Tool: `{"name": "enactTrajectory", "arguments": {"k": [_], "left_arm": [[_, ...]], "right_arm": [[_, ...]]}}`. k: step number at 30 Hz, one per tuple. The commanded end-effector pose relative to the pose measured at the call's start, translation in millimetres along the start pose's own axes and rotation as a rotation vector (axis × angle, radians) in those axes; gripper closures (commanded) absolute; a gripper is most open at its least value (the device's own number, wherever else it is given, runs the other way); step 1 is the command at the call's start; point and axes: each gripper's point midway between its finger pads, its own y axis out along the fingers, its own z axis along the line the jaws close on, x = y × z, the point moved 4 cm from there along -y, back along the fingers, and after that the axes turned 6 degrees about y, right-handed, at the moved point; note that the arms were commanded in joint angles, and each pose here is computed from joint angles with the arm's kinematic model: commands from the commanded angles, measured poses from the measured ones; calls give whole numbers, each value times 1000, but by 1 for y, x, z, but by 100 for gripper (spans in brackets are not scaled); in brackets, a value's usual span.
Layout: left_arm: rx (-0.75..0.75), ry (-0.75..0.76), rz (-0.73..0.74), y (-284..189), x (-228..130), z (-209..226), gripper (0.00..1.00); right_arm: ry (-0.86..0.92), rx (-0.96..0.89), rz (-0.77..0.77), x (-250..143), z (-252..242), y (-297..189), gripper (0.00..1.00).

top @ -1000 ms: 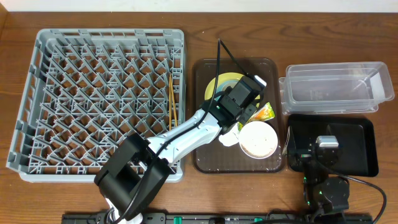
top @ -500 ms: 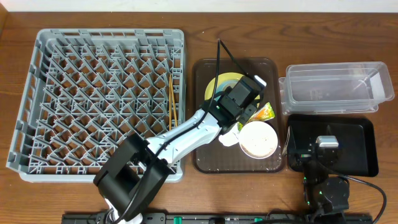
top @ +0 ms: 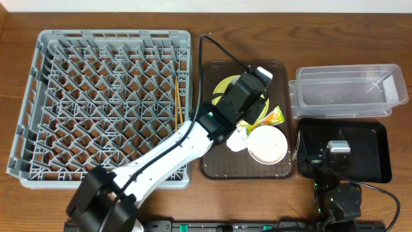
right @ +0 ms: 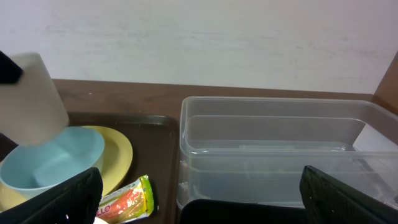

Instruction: Sort waste into correct bins and load items into the dishwasher rack

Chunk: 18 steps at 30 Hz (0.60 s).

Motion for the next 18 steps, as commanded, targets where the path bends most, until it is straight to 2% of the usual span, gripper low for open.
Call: {"name": "enactTrajectory", "arguments": {"k": [1, 14, 18], "left_arm": [[-10, -19, -6, -8, 2, 0, 94], [-2, 2, 72, 34, -24, -3, 94], [57, 7, 91, 46, -32, 3, 94]], "right_arm": [[-5, -8, 5, -1, -2, 0, 1], [-5, -8, 5, -1, -2, 0, 1], [-5, -8, 5, -1, -2, 0, 1]]}}
